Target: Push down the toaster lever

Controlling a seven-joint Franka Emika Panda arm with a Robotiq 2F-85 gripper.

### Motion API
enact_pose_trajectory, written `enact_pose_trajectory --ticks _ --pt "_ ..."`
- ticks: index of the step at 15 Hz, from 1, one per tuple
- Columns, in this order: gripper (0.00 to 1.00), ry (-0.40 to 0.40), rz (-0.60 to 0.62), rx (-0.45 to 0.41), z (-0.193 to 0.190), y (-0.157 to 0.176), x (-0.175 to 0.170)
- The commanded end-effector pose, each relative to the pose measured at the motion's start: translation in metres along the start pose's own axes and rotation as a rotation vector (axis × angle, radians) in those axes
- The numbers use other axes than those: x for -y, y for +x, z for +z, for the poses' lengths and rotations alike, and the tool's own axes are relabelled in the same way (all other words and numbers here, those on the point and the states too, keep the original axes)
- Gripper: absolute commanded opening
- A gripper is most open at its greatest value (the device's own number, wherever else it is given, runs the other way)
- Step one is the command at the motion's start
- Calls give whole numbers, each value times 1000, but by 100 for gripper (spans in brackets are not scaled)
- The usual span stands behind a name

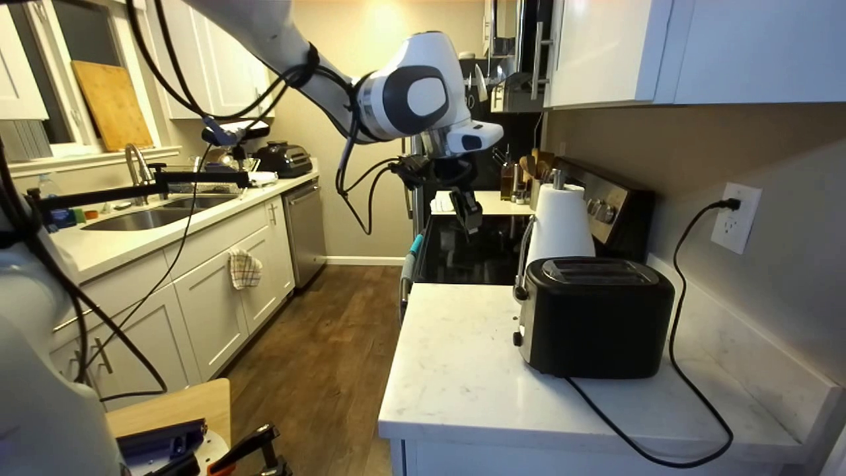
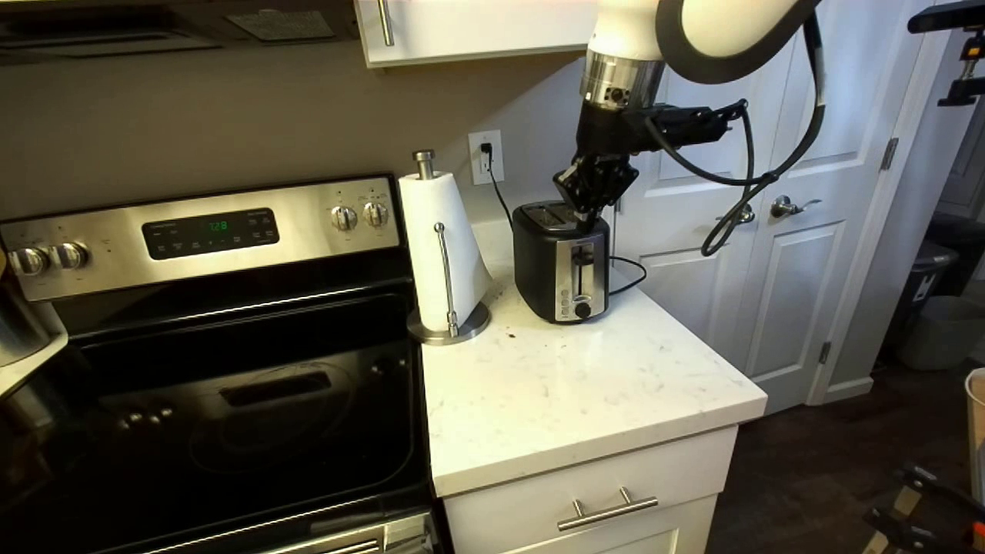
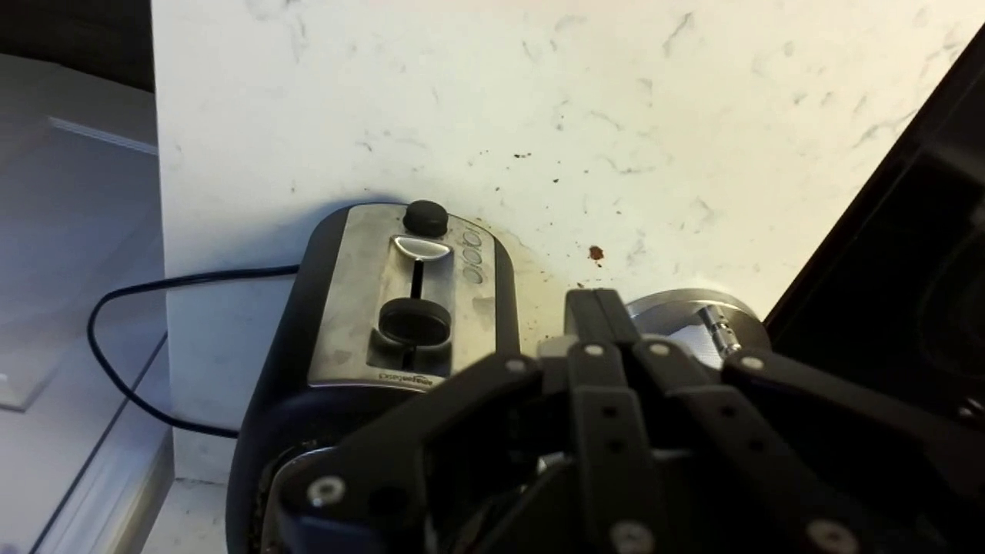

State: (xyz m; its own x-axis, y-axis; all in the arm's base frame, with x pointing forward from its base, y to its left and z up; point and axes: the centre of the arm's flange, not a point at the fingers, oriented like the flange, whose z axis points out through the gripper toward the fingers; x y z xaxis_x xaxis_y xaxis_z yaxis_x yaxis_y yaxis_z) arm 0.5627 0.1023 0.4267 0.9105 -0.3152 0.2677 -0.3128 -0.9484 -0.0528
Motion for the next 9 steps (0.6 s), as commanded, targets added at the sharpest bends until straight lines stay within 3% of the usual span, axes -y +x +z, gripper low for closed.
enact_pose_trajectory --ticks 1,9 --pt "0 -21 19 8 20 17 7" --pt "0 -96 92 41 58 18 0"
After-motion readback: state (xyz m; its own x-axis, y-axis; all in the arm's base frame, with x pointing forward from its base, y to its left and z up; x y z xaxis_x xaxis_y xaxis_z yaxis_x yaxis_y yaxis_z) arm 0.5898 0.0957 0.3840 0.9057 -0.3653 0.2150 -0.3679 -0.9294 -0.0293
